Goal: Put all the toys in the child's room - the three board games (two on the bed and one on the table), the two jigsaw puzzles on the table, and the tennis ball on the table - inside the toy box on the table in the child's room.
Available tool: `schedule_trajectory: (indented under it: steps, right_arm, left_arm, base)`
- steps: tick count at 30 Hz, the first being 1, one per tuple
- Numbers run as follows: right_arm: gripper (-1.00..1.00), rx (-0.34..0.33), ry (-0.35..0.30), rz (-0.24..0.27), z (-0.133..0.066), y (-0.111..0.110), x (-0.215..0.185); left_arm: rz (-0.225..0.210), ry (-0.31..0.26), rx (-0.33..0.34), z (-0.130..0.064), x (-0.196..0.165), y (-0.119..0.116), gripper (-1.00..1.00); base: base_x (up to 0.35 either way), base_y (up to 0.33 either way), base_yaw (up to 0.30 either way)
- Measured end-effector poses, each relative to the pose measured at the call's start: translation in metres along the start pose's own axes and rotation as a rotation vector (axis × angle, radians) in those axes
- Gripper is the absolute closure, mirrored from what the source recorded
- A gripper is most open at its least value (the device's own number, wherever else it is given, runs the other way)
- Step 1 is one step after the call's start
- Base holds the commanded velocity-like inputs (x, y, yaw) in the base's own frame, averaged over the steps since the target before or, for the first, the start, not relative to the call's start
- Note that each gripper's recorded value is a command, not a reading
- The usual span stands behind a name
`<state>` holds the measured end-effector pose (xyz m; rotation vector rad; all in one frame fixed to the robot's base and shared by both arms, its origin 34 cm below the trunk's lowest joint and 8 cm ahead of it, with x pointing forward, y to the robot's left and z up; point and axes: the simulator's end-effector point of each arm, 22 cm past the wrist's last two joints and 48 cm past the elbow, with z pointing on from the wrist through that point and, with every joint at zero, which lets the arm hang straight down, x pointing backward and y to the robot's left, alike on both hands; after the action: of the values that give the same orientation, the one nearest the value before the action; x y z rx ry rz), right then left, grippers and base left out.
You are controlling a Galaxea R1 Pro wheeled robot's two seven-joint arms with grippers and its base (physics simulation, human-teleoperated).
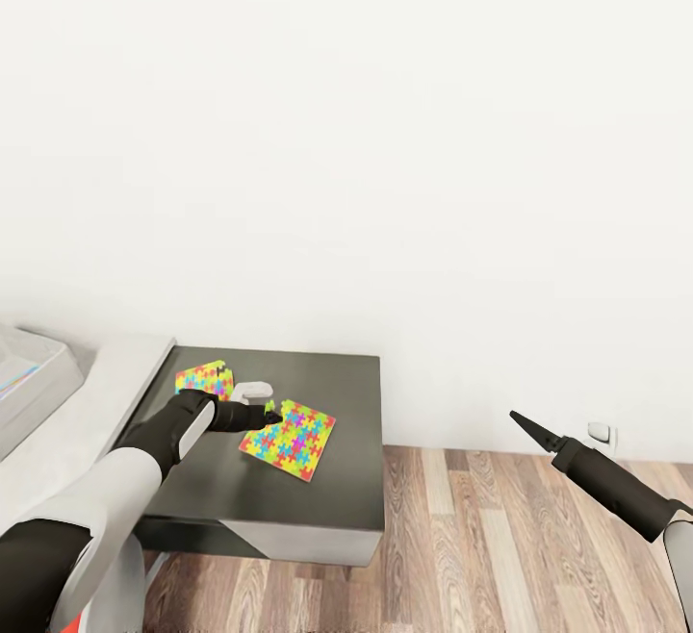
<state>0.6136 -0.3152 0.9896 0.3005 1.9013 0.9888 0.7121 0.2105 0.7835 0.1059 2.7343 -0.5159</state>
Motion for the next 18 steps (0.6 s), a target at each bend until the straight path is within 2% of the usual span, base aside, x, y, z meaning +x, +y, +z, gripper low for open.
schedule_trajectory:
  steps: [18]
  right_arm:
    - [-1.0, 0.003, 0.01, 0.009, 0.0015, -0.0055, 0.0056]
  left_arm:
    - [-0.007, 0.018, 0.001, 0.009, 0.0085, 0.0026, -1.0]
  base:
    - [0.0, 0.0, 0.0]
